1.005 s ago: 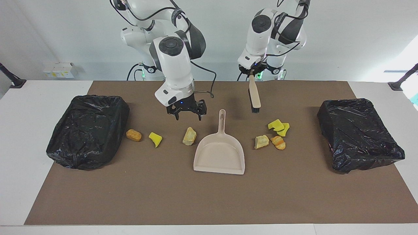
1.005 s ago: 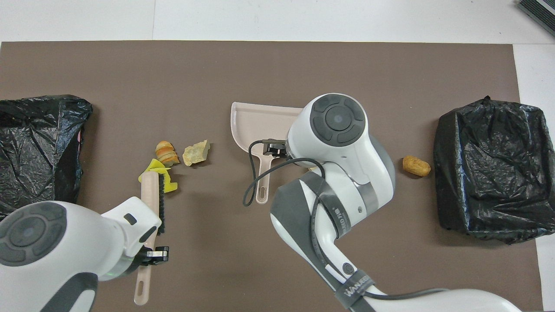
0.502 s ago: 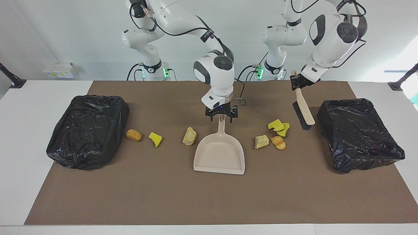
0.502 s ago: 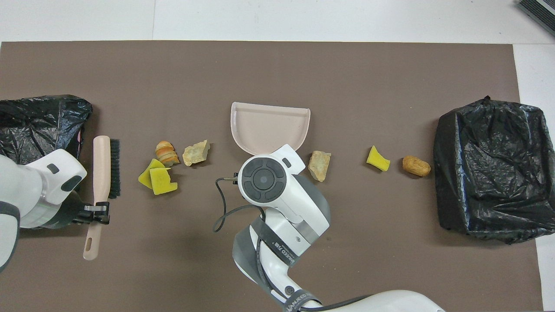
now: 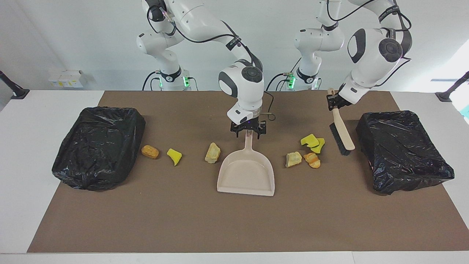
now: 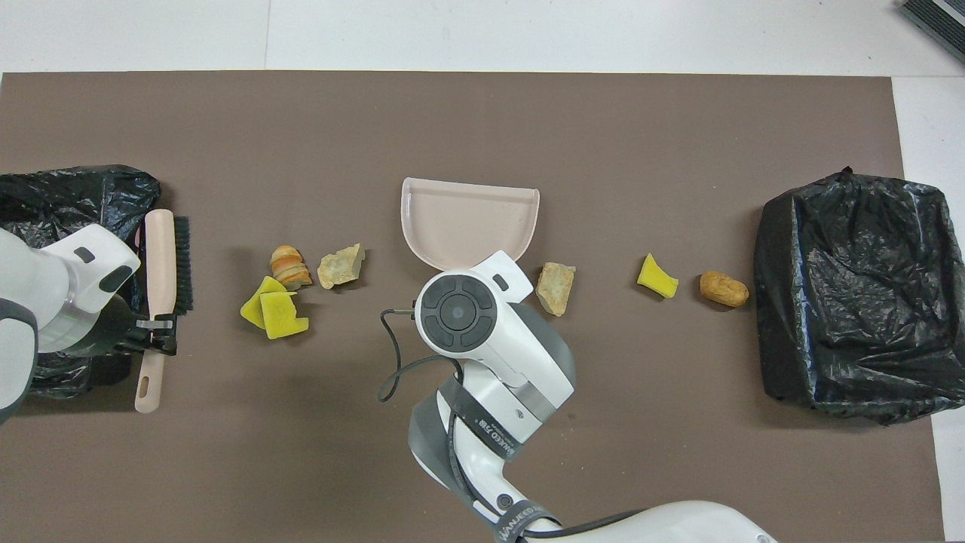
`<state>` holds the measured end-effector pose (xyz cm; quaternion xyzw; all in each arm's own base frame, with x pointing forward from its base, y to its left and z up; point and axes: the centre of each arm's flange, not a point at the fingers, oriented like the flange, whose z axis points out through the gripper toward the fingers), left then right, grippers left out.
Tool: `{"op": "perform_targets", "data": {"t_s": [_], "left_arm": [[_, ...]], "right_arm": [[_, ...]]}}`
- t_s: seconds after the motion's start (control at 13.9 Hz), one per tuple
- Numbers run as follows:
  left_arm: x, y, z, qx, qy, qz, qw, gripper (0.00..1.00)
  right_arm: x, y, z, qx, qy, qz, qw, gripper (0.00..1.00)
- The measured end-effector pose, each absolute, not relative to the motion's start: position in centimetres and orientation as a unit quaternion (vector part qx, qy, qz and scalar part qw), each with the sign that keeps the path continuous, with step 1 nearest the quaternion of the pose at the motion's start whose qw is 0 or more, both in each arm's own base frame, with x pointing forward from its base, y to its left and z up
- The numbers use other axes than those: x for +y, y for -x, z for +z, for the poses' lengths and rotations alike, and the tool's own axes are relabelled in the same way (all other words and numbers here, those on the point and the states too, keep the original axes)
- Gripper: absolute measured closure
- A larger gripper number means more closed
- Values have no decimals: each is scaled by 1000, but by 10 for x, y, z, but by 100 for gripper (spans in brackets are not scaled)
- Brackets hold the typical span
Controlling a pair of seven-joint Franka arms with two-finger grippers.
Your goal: Sweep and dump trash in bin
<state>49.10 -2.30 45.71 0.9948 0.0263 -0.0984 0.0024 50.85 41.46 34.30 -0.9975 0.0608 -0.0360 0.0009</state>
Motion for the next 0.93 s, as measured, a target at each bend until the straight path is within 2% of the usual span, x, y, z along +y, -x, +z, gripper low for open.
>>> {"op": "perform_targets", "data": {"t_s": [0.07, 0.14, 0.65, 0.79, 0.93], "left_arm": [[-23, -491, 457, 25, -995, -99, 2, 74], [-24, -491, 456, 24, -995, -98, 2, 74], [-20, -502, 440, 29, -995, -95, 2, 74], [-17, -505, 431, 33, -995, -99, 2, 74], [-19, -508, 421, 31, -994, -103, 1, 74]], "right_arm": [[415, -509, 344, 60, 998, -37, 0, 33], [415, -509, 344, 59, 998, -39, 0, 39], [417, -512, 353, 54, 997, -50, 2, 50], [418, -511, 353, 51, 997, -51, 1, 68], [420, -509, 353, 47, 998, -51, 0, 69]]}}
